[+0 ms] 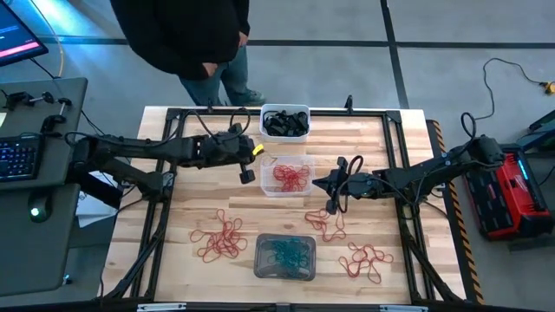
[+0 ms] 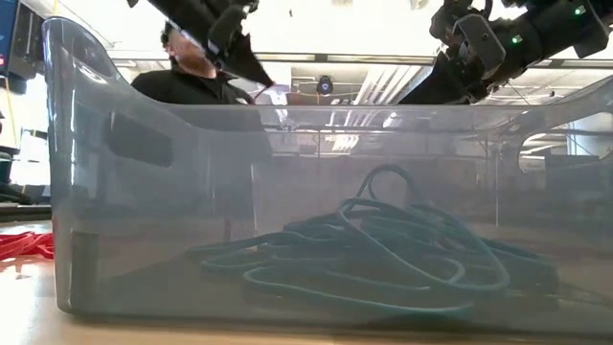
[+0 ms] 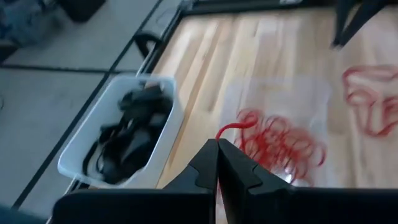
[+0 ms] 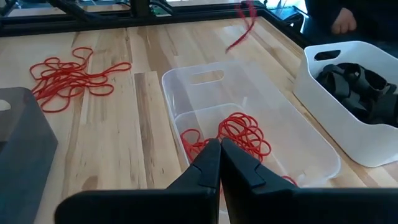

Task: Sort rubber bands into baskets
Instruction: Put the red rubber band into the transparent bin

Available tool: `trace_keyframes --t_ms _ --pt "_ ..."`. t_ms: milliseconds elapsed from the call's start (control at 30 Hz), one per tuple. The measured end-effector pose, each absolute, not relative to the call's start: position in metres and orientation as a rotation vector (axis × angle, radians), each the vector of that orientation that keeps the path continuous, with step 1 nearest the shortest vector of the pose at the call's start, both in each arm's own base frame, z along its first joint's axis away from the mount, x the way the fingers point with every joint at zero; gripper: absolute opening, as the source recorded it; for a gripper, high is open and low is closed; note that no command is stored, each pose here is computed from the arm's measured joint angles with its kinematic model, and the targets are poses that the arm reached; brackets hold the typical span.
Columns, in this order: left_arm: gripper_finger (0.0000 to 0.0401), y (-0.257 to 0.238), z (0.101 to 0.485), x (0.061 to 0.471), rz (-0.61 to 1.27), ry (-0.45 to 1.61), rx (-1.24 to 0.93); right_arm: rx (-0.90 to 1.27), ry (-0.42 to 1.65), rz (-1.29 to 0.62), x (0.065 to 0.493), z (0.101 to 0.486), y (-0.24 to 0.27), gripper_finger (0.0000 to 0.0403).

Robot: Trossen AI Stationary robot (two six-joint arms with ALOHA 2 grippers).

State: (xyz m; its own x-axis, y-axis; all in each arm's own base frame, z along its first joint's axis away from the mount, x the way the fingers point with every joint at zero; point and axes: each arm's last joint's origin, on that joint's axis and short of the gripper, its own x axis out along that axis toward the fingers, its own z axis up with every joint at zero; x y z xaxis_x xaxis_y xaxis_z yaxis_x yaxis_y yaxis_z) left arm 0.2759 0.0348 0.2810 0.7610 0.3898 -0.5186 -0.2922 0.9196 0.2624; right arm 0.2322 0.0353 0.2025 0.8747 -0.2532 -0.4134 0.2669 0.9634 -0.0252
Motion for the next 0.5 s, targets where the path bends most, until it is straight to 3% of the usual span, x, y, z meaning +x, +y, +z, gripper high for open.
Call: trace_keyframes --t_ms 200,500 --pt "0.0000 0.022 0.287 0.285 0.308 0.494 0.160 0.043 0.444 -0.281 0.235 0.197 0.036 0.0000" --pt "0.0000 0.015 0.260 0.312 0.263 0.519 0.158 0.085 0.491 -0.305 0.243 0.180 0.037 0.0000"
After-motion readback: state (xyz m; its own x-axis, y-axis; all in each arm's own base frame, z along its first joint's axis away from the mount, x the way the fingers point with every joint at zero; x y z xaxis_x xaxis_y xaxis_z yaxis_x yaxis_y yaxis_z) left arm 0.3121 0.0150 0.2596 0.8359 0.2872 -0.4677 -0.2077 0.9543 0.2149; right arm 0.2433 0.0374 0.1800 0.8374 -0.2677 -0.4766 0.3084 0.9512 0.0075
